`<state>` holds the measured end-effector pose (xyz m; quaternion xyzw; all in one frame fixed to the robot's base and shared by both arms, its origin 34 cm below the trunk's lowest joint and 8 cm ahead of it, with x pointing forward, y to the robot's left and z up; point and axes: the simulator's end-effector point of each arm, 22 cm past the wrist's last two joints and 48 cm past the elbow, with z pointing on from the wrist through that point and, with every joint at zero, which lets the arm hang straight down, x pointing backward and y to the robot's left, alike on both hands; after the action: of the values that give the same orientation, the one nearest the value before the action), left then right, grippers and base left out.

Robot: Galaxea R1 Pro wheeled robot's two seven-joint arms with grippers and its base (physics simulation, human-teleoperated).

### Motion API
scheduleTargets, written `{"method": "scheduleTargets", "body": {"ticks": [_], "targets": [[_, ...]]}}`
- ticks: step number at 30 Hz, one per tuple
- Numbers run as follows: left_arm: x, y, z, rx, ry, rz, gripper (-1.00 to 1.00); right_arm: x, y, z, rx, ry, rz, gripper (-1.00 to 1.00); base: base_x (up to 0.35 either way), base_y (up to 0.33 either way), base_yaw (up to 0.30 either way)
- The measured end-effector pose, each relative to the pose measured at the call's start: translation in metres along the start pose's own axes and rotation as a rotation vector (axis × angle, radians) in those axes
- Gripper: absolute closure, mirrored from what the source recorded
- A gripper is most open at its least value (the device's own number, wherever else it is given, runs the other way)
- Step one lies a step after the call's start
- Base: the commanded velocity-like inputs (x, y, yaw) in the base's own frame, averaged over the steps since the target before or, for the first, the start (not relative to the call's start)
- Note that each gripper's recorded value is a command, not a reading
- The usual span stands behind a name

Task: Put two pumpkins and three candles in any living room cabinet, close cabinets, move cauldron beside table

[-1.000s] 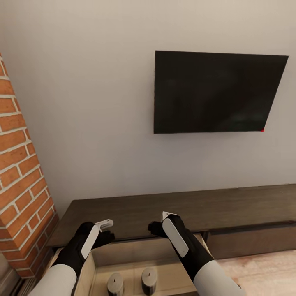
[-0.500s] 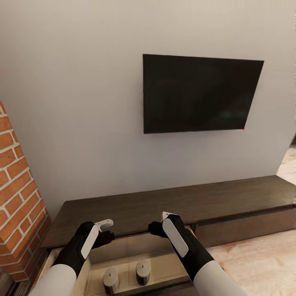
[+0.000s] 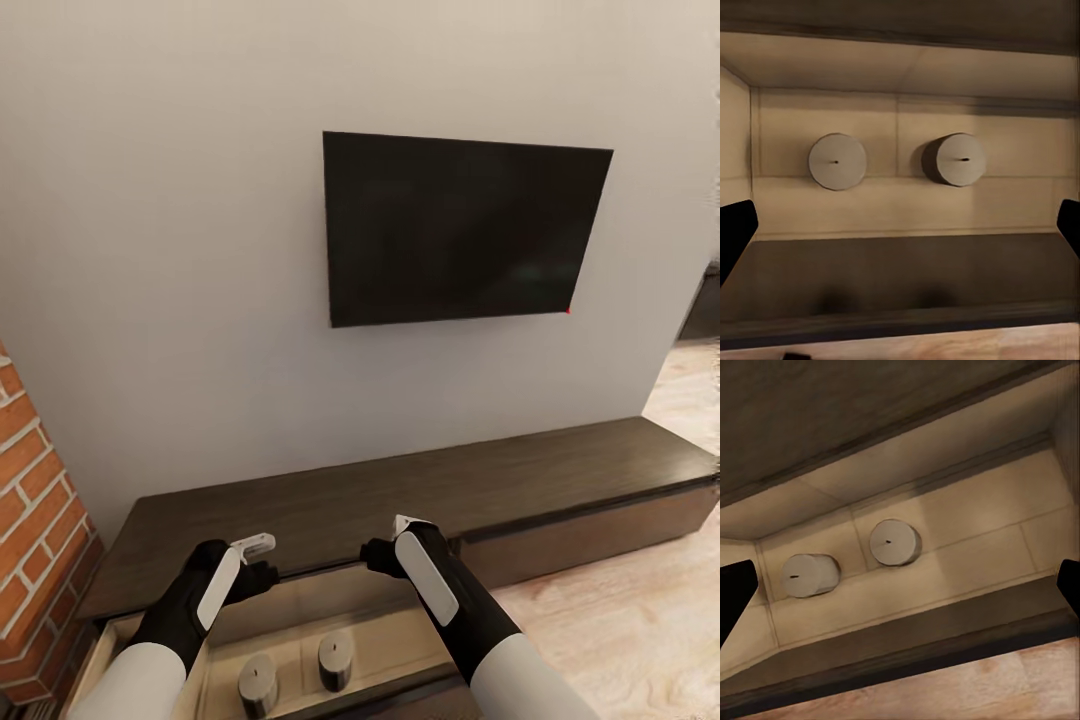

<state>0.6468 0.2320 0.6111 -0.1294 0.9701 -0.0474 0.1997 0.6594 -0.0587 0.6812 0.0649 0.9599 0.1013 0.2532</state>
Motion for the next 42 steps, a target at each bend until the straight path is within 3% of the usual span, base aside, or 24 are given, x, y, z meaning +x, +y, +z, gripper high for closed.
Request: {"method": "scheduleTargets", "body": {"ticks": [21,42], "targets": [[-0.017,-0.006,-0.032,-0.001,0.005,0.000,-1.00,-0.023,0.011,-0.031,-0.007,-0.004,0.000,-1.00,0.000,0.000,-0.023],[-0.030,-0.006,-0.061,-0.011,0.012,-0.001,-1.00,-0.041,0.021,-0.058,-0.015,0.001,0.002,-1.00,0.000,0.000,-0.206]]}}
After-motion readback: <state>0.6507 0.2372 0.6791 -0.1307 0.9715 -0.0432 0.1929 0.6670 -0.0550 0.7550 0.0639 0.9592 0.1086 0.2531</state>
